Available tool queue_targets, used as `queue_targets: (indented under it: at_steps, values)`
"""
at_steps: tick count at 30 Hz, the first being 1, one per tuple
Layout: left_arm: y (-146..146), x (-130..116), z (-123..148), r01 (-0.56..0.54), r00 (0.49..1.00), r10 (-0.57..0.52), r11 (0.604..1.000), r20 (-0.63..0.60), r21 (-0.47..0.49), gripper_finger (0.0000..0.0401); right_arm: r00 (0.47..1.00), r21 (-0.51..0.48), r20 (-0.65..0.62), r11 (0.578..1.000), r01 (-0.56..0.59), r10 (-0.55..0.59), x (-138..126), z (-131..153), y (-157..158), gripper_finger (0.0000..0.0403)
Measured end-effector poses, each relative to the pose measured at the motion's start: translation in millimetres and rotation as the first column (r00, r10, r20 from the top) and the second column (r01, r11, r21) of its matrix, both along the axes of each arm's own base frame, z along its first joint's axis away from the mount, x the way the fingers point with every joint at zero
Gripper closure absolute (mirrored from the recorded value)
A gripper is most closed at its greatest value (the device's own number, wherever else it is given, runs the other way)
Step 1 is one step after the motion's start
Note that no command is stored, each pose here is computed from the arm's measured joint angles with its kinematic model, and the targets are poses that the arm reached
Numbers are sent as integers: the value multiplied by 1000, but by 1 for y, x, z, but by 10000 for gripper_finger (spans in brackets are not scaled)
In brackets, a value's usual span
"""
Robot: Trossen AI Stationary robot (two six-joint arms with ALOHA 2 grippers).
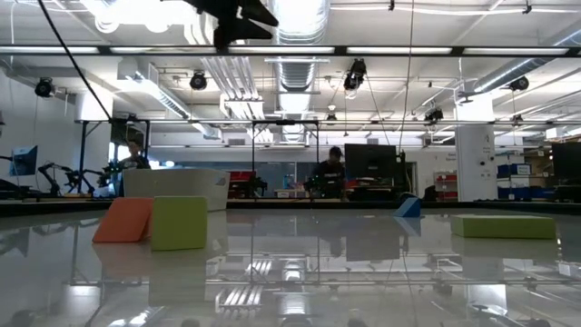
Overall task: Sort & place blocks by color
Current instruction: Put the blue block into the white bin
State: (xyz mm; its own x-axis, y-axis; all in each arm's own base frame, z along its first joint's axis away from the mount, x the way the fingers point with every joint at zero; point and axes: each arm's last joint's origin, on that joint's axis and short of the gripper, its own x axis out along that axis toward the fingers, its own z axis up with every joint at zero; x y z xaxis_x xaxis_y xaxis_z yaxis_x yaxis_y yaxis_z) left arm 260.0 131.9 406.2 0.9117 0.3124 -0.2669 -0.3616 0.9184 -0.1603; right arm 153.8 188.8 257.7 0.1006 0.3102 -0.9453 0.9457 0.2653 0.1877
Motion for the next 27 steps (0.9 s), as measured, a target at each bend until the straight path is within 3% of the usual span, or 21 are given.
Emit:
queue_targets:
  at_steps: [7,16,27]
  values:
    - [-21,48,-36,113,987,-118,992,-112,-54,241,987,-76,159,997,4,8,4,55,-5,267]
    - [-53,101,-90,202,944,-221,974,-245,-101,241,891,-284,453,951,119,24,20,99,-42,275]
    - [-66,146,-139,260,932,-275,961,-236,-96,241,862,-399,499,906,139,87,32,113,-93,275]
